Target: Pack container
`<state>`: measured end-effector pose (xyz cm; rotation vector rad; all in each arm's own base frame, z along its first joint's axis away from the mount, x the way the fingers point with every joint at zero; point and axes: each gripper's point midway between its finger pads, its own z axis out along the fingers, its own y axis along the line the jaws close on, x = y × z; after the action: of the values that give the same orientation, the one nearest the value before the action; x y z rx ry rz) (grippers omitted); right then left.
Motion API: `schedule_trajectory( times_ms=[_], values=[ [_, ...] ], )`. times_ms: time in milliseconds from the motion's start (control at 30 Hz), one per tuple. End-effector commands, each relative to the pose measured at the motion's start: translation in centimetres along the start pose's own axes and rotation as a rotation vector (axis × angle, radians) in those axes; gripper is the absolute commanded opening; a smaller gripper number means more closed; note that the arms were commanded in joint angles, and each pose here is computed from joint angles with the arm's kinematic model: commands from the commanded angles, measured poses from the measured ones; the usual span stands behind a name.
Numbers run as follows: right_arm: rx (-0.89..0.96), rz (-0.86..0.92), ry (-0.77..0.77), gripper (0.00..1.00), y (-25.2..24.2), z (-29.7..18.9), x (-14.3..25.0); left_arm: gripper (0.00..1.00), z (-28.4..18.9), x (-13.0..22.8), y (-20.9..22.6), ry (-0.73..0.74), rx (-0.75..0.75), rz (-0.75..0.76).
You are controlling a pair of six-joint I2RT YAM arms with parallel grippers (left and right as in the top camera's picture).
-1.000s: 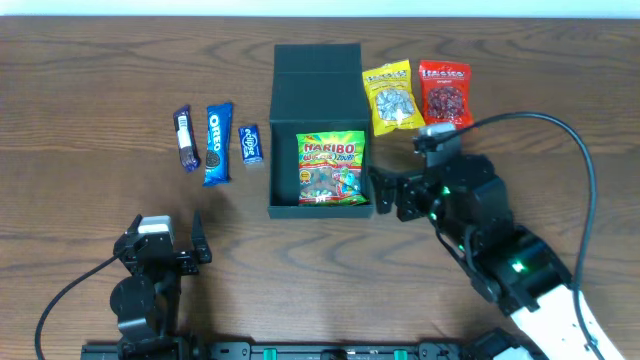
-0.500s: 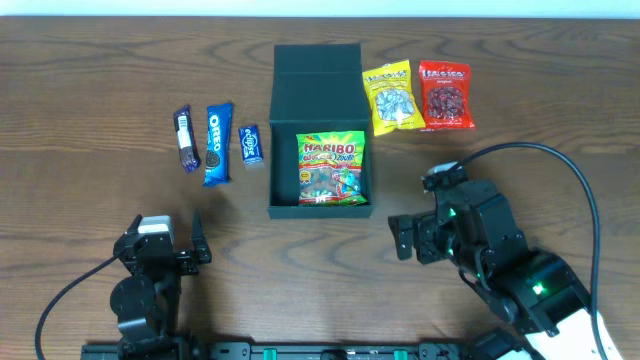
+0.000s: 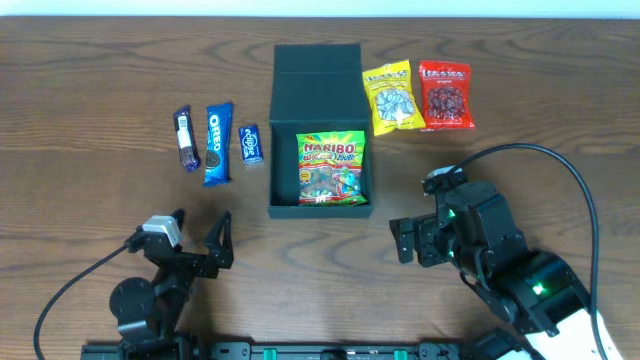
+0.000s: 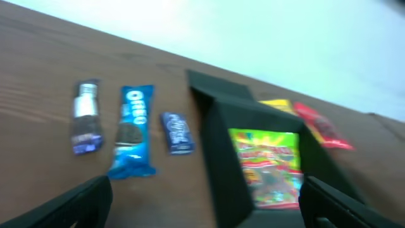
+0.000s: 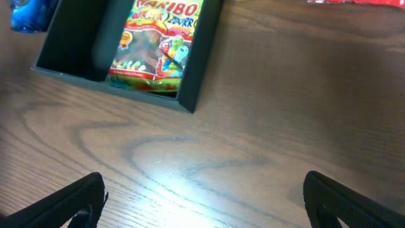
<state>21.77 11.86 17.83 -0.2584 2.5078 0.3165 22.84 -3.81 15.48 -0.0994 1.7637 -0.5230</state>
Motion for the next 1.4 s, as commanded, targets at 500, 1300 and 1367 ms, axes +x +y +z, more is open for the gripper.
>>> schedule_trajectory(
  times_ms=[500, 1300, 1367],
  values=[
    [-0.041, -0.008, -0.143, 0.99, 0.0, -4.4, -0.6, 0.95, 5.4, -7.6, 0.4, 0.351, -0.101, 0.162],
    [0.014, -0.009, -0.01, 1.0, -1.4, -4.5, 3.1, 0.95, 17.6, 3.5, 8.5, 0.771, -0.254, 0.223],
    [0.014, -0.009, -0.01, 0.99, -1.4, -4.5, 3.1, 0.95, 18.0, 4.1, 8.9, 0.776, -0.255, 0.221]
  ],
)
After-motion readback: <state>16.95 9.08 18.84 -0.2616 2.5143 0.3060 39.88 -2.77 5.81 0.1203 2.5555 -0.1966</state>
